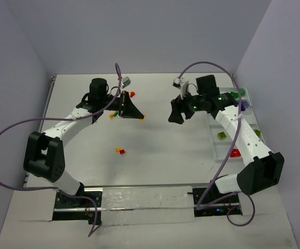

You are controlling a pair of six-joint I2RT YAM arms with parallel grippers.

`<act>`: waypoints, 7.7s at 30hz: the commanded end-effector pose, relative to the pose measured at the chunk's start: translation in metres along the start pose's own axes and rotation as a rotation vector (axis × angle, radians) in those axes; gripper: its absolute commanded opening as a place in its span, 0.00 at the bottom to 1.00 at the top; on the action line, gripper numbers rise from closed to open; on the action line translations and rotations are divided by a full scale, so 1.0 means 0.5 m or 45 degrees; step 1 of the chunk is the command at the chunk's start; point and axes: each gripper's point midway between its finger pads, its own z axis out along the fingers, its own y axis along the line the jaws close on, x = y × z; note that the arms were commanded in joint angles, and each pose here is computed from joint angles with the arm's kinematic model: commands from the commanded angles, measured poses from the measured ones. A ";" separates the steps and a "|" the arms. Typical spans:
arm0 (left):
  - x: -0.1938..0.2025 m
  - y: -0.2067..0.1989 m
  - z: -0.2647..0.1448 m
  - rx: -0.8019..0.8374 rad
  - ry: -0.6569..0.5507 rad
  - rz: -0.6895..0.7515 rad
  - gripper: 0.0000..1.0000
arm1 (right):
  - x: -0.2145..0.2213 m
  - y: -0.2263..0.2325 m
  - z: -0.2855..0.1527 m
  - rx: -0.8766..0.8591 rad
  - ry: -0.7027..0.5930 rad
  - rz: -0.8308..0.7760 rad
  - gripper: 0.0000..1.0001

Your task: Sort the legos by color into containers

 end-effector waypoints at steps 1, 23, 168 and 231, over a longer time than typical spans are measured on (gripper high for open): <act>-0.012 -0.049 -0.005 0.057 -0.021 -0.020 0.00 | -0.083 0.077 0.025 -0.109 -0.142 -0.145 0.78; 0.000 -0.039 0.006 0.079 0.040 -0.295 0.00 | -0.155 0.179 0.143 -0.202 -0.006 -0.307 0.74; -0.030 0.205 -0.442 -0.704 -0.393 0.221 0.91 | 0.161 0.288 0.547 -0.633 0.453 -1.214 0.53; -0.005 0.226 -0.311 -0.587 -0.336 0.132 0.73 | 0.048 0.183 0.304 -0.183 0.216 -1.017 0.00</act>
